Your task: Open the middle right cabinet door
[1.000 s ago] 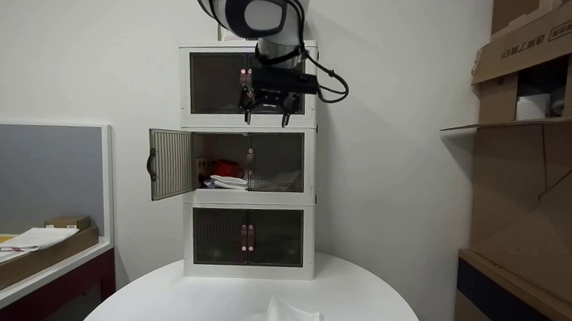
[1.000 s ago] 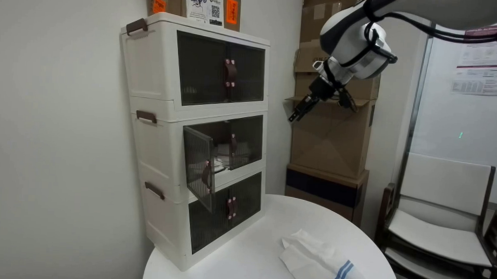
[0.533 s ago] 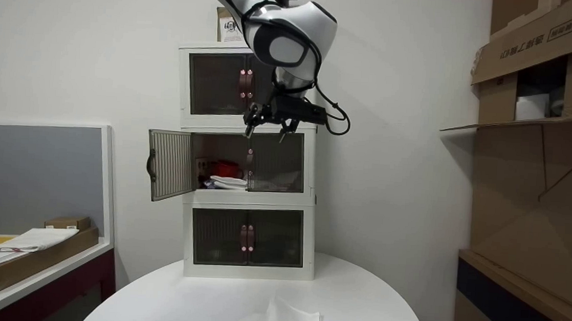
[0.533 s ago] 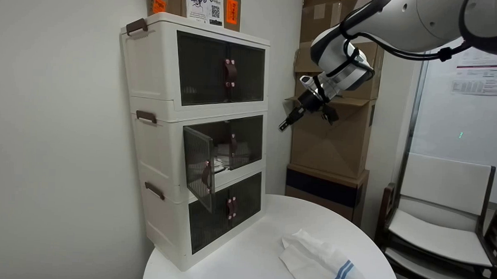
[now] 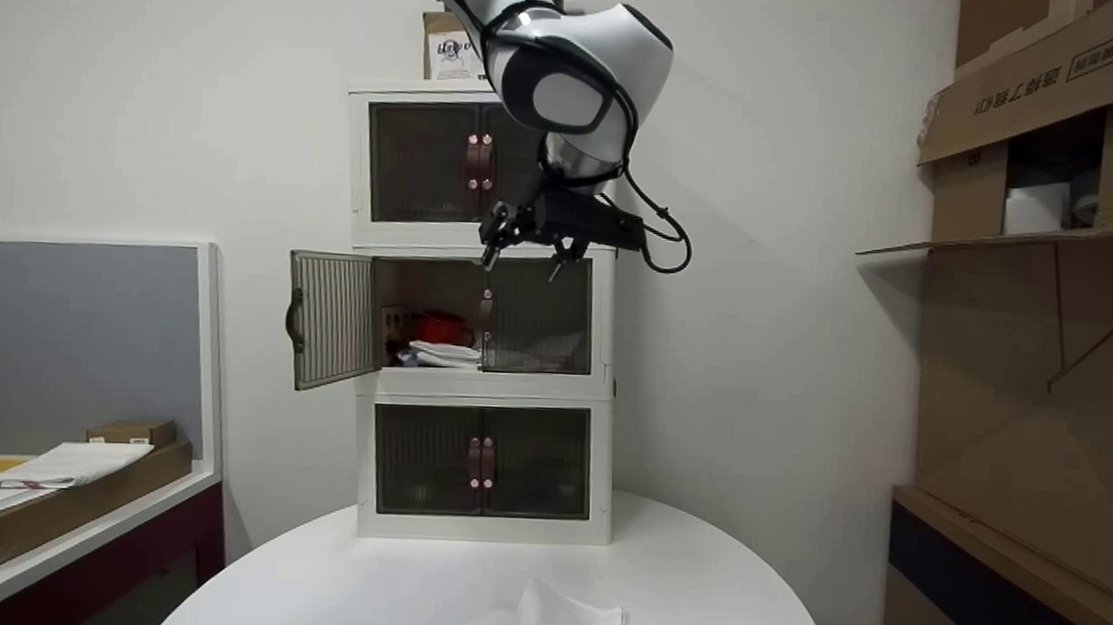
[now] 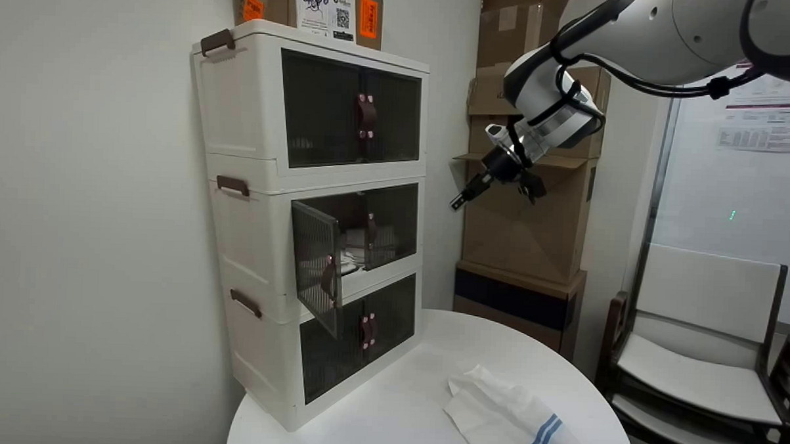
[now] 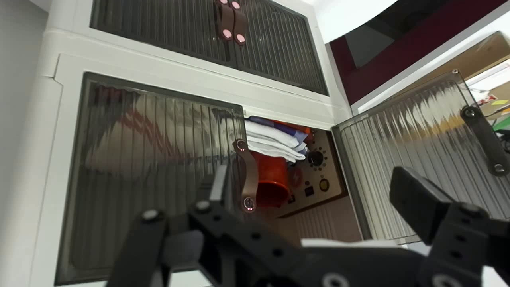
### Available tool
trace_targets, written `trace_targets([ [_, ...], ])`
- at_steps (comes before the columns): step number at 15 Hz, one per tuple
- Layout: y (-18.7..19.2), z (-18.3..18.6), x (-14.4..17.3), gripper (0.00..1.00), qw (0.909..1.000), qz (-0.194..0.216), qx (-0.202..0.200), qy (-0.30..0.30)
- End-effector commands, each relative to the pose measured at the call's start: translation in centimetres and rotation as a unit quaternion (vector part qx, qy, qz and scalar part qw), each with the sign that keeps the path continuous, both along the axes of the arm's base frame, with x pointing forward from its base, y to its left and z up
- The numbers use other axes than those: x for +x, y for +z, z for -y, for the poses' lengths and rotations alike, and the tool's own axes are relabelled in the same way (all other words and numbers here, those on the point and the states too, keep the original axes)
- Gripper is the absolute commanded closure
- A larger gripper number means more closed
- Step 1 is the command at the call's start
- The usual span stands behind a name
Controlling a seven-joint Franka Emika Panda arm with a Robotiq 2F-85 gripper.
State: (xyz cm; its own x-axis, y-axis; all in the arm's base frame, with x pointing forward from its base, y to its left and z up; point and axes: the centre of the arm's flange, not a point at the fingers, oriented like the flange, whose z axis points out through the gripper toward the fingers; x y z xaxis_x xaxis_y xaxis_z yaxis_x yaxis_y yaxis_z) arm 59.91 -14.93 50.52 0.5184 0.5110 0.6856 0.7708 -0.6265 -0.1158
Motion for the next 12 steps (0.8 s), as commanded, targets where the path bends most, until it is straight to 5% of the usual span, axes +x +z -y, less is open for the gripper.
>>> trace_targets([
  [1, -1.0, 2.1, 0.1, 0.0, 0.9987, 0.029, 0.023, 0.036],
  [7, -1.1, 2.2, 3.7, 0.0, 0.9857, 0.076, 0.066, 0.135],
  [12, -2.4, -2.1, 7.5, 0.0, 0.9768, 0.063, 0.094, 0.182],
])
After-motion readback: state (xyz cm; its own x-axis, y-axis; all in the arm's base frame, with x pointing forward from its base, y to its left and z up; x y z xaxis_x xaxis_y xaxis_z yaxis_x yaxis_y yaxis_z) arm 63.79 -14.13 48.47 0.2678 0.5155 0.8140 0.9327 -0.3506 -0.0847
